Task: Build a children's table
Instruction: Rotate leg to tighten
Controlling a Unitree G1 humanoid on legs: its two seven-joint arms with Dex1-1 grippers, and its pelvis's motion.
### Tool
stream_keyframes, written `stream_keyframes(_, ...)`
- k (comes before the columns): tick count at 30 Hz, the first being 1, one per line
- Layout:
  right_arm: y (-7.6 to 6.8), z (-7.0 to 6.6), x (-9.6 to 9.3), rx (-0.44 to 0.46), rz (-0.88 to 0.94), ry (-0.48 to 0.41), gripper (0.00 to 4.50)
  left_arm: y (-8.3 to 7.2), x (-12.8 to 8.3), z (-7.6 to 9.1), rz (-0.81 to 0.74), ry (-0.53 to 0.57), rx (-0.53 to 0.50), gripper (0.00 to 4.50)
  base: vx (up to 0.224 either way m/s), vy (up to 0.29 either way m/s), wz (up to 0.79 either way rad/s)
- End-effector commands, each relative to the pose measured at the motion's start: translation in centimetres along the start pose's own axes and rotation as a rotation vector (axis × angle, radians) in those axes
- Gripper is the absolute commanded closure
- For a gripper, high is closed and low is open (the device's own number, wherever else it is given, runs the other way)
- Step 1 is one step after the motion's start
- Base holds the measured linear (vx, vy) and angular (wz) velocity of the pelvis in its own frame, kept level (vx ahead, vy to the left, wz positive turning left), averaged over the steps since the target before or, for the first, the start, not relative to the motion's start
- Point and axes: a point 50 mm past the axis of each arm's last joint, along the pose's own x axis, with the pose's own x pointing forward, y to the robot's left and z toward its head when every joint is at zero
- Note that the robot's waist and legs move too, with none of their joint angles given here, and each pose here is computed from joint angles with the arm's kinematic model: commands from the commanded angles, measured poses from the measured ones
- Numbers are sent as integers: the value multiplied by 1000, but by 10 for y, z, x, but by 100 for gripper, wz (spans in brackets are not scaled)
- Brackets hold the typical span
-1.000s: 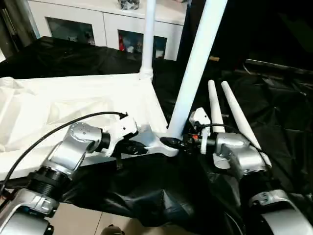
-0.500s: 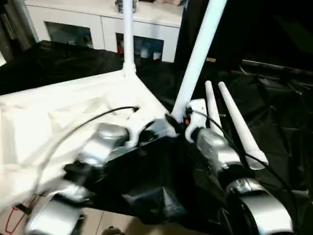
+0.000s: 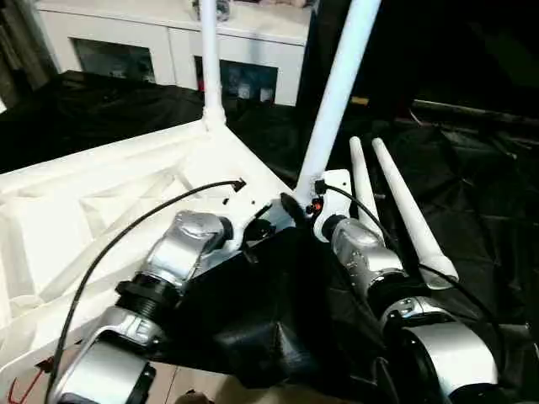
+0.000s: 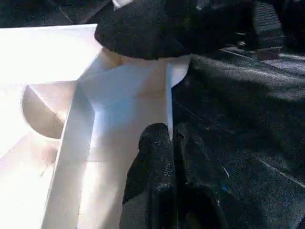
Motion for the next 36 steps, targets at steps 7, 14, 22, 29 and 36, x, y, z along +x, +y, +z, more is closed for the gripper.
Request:
stream_keyframes(7, -1, -1, -16, -150, 313, 81, 16, -7, -15, 14, -165, -120, 108, 450, 0, 0, 0)
stream_keyframes(14, -12, 2, -44, -290, 573, 135, 16, -7, -35, 1, -305, -94, 168, 450, 0, 0, 0)
stream_keyframes(22, -11, 8, -59, -312, 717, 166, 16, -1, -58, -12, -430, -34, 225, 450, 0, 0, 0)
stream_keyframes(29, -4, 4, -63, -293, 766, 186, 60, 0, -60, -14, -442, -37, 217, 450, 0, 0, 0)
stream_keyframes(36, -1, -1, -64, -279, 769, 202, 122, -1, -59, -15, -441, -45, 207, 450, 0, 0, 0)
